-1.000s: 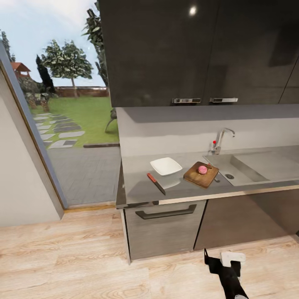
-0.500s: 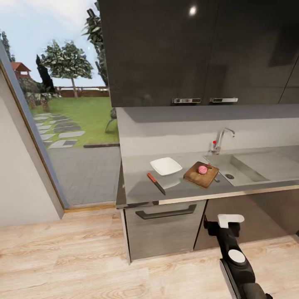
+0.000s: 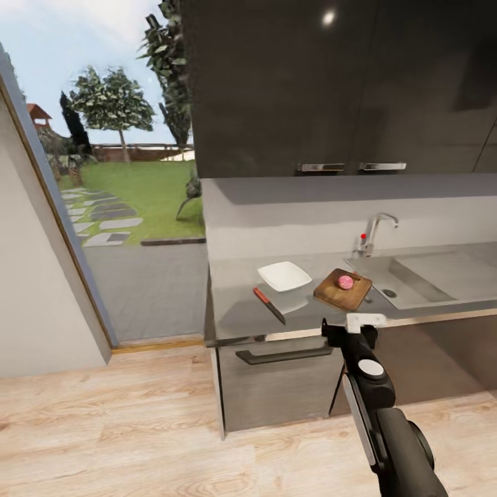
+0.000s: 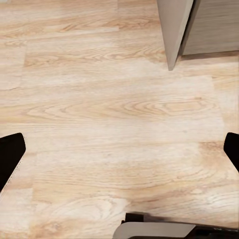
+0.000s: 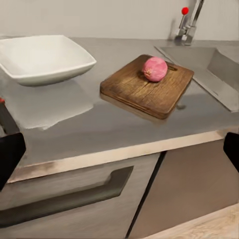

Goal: In the kitchen, take the Vidalia onion out of the sink, dice it on the chopping board with the paring knife, put the diced onion into the bowl on the countertop, then place both the paring knife and the chopping board into the sink.

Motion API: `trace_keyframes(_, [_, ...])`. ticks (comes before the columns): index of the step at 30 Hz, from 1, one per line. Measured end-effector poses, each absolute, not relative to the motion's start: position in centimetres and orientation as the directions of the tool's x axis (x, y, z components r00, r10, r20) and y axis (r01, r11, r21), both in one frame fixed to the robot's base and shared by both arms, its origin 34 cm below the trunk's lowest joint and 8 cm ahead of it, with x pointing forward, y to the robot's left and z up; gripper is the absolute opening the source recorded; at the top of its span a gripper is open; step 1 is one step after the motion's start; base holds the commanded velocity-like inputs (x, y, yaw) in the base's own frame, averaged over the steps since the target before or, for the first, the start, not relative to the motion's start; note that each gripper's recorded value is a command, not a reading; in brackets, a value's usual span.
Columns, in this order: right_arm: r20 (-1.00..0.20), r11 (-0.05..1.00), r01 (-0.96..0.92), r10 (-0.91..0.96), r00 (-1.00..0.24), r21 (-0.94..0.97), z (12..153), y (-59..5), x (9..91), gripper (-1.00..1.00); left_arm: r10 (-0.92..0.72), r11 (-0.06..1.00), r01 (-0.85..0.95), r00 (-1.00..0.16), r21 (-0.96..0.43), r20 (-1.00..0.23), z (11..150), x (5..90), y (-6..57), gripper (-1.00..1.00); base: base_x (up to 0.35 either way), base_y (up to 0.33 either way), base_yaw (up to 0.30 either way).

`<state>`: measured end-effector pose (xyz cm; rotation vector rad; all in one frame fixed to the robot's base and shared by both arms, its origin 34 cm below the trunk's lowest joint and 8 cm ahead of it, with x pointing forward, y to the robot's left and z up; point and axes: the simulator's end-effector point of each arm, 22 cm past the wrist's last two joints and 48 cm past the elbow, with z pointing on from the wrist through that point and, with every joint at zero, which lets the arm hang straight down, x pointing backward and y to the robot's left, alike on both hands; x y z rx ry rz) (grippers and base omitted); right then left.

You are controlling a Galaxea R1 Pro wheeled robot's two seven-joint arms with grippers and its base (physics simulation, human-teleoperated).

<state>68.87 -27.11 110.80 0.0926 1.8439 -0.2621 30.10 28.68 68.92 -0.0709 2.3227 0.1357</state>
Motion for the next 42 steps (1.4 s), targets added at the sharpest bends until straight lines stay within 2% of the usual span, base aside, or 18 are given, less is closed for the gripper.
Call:
trace_keyframes(6, [-0.955, 0.979, 0.140, -0.102, -0.277, -0.145, 111.2, -24.3, 69.1, 1.00, -0.009, 0.993, -0.093, -0.685, 0.076, -0.729, 68.9, 30.1, 28.7, 1.00, 0.000, 0.112, 0.000])
trace_keyframes(19, [-0.954, 0.982, 0.122, -0.104, -0.281, -0.143, 110.9, -23.5, 69.2, 1.00, 0.000, 0.992, -0.094, -0.685, 0.088, -0.728, 69.0, 30.1, 29.5, 1.00, 0.008, 0.005, 0.000])
trace_keyframes(36, [-0.953, 0.982, 0.121, -0.103, -0.286, -0.143, 110.6, -23.5, 69.2, 1.00, 0.001, 0.992, -0.094, -0.685, 0.089, -0.728, 69.0, 30.1, 29.6, 1.00, 0.254, 0.024, 0.000])
trace_keyframes(42, [-0.951, 0.982, 0.120, -0.104, -0.290, -0.143, 110.4, -23.5, 69.2, 1.00, 0.001, 0.992, -0.093, -0.685, 0.089, -0.728, 69.0, 30.1, 29.6, 1.00, 0.110, 0.134, 0.000])
